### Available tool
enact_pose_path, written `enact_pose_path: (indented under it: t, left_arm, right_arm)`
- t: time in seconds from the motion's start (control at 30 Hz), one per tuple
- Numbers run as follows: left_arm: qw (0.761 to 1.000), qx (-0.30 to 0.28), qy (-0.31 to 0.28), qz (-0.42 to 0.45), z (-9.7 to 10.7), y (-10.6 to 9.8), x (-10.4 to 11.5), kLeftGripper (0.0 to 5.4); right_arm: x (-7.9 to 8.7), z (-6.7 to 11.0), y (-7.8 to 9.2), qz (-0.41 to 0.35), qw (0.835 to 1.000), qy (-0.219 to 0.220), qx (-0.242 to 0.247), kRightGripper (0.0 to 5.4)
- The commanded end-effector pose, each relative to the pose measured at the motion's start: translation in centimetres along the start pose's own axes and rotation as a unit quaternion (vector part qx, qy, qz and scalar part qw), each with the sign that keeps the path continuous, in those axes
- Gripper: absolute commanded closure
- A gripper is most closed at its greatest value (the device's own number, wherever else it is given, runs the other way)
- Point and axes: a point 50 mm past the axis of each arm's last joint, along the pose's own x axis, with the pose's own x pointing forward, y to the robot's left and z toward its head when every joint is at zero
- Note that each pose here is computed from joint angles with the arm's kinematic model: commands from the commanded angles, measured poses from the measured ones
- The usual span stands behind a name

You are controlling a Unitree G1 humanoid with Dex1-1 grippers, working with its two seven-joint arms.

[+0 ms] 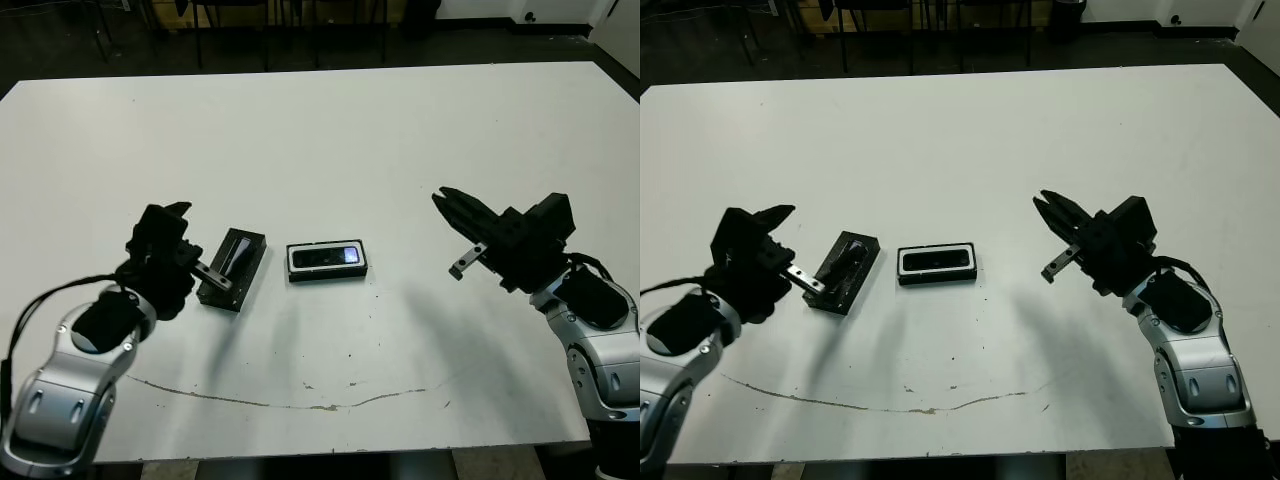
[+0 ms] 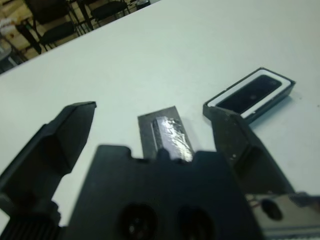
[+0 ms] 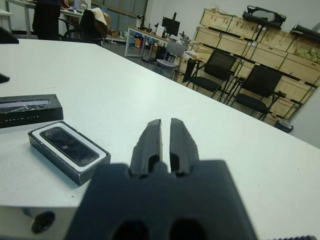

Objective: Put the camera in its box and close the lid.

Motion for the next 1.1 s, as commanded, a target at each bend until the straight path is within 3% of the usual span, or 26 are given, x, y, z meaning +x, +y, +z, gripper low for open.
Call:
enact_pose_path:
  t: [0.03, 0.5, 1.1]
  left_arm:
    - [0.999, -0.023, 0.028, 0.01, -1.3, -0.5, 0.0, 0.02]
    - [0.994, -0.068, 0.079, 0.026, -3.5, -1.7, -0.6, 0.02]
    - [0.989, -0.071, 0.125, 0.034, -5.1, -1.8, -0.5, 0.02]
  right_arm:
    - [-0.2, -0.7, 0.1, 0.004, 1.0, 0.011, 0.005, 5.4]
    - [-0.2, -0.6, 0.3, 0.002, 1.0, 0.016, 0.01, 5.4]
    - [-0.4, -0.5, 0.2, 0.003, 1.0, 0.015, -0.002, 5.4]
